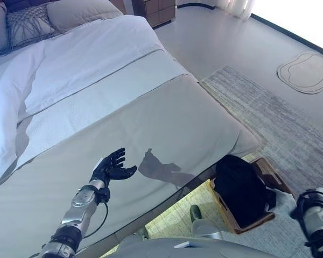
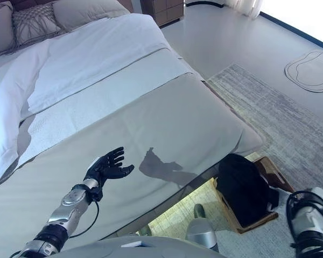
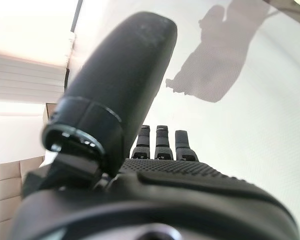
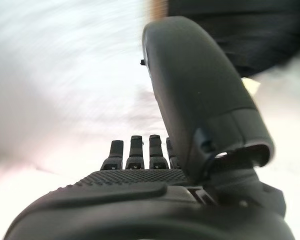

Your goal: Pick up the clothes from the bed and place them into the basket

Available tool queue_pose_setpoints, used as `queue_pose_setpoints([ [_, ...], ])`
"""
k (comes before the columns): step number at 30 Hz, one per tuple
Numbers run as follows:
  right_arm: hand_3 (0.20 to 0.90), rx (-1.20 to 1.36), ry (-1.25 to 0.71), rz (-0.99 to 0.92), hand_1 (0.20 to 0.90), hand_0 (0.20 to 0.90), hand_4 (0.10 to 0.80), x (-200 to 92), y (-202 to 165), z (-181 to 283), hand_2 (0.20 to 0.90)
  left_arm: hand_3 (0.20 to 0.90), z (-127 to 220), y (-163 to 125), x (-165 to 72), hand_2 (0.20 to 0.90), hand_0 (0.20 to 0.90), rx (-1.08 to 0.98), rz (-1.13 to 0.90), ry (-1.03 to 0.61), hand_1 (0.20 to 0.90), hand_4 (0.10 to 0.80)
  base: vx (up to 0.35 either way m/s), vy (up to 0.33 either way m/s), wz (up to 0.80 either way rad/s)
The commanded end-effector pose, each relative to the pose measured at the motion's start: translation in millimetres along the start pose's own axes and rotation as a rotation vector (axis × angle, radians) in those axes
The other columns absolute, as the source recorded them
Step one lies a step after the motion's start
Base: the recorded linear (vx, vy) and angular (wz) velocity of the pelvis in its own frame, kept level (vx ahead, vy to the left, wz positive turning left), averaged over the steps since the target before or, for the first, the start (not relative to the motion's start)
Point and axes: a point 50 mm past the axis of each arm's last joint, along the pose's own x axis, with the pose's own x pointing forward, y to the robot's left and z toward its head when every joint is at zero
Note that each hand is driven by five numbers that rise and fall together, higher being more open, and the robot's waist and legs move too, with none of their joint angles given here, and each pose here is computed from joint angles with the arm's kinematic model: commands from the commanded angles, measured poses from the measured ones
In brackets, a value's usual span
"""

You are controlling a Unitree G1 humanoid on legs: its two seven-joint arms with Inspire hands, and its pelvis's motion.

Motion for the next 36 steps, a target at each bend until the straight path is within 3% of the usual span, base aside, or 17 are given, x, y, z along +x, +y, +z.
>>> queue_pose_setpoints([
  [1, 0.9, -0.092, 0.067, -0.161, 0.9, 0.9, 0.8, 6, -58, -10, 0.9, 0.9, 58, 3, 10, 0.9, 0.9, 0.074, -0.038, -0.211, 0.9, 0.8, 0.017, -0.016, 0.07],
  [4, 0.9, 0.098, -0.046, -0.217, 0.9, 0.9, 0.8, 4, -70, 3, 0.9, 0.9, 59, 0, 11, 0.9, 0.9, 0.065, -0.042, -0.208, 0.9, 0.8, 0.017, -0.004, 0.03],
  [9, 0.9, 0.488, -0.408, -0.364, 0.9, 0.9, 0.8, -27, -84, 49, 0.9, 0.9, 47, 2, 7, 0.9, 0.9, 0.013, -0.011, -0.195, 0.9, 0.8, 0.01, 0.01, -0.02],
  [20, 0.9, 0.742, -1.054, -0.38, 0.9, 0.9, 0.8, -121, -64, 145, 0.9, 0.9, 26, -7, 1, 0.9, 0.9, 0.002, 0.045, -0.192, 0.9, 0.8, 0.004, 0.013, 0.01],
  [27, 0.9, 0.725, -1.165, -0.284, 0.9, 0.9, 0.8, -142, -32, 167, 0.9, 0.9, 10, -7, -9, 0.9, 0.9, -0.026, 0.027, -0.156, 0.9, 0.8, 0.039, 0.002, 0.2],
  [36, 0.9, 0.785, -1.244, -0.155, 0.9, 0.9, 0.8, -155, -21, 175, 0.9, 0.9, 3, -3, -18, 0.9, 0.9, -0.046, 0.028, -0.148, 0.9, 0.8, 0.031, -0.004, 0.21],
])
